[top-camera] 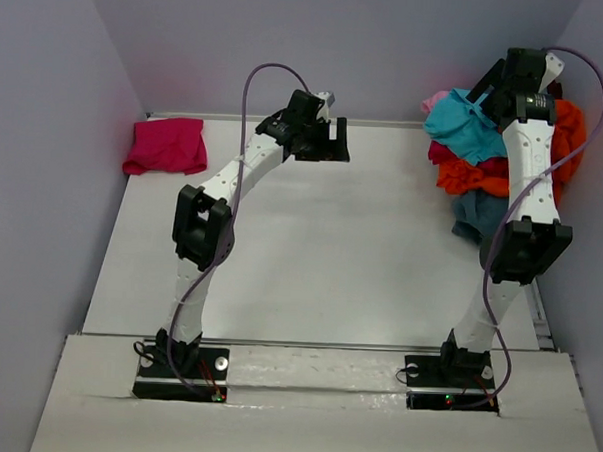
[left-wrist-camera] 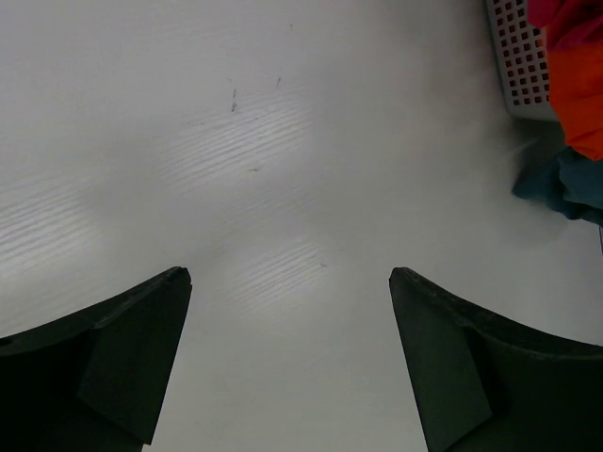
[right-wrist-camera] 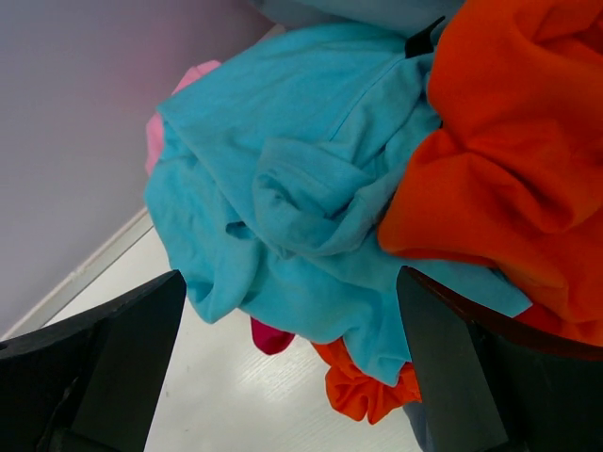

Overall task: Fold and stack the t-shirts
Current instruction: Grab the tshirt from the pile

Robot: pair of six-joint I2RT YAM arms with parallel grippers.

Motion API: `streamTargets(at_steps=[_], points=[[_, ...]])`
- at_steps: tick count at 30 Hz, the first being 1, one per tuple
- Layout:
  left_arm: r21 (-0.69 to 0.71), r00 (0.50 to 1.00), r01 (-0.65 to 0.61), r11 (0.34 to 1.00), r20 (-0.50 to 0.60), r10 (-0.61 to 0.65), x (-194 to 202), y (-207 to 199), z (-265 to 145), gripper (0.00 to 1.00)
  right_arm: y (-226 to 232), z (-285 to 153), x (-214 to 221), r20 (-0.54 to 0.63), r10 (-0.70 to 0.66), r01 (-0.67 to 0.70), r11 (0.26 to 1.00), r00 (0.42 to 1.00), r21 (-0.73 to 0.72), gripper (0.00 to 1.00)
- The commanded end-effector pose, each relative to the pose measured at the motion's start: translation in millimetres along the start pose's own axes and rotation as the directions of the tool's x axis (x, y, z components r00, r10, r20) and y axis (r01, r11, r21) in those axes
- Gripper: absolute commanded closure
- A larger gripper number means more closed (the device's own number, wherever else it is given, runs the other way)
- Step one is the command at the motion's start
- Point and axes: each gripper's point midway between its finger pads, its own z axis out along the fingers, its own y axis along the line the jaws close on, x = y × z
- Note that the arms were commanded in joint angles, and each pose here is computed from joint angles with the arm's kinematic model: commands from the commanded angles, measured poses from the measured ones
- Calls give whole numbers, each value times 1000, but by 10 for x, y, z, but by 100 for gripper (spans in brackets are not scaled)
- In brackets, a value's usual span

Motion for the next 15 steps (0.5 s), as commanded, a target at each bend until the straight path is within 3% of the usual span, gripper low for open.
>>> streamTargets(at_steps=[1,9,12,15], points=[[116,998,-29,993,59,22,-269,-350,-186,1,-55,10,-352,97,50,-51,999,994,17,1],[111,999,-26,993,41,22,-192,-317,-175,1,-59,231,-274,83,53,-55,998,995,30,4],[99,999,-24,995,49,19,-217,-260,-204,1,-18,290,-217,62,52,-53,998,997,16,13],[96,999,-25,995,47,20,-205,-252,-210,1,9,324,-174,47,48,-48,999,998,3,32]])
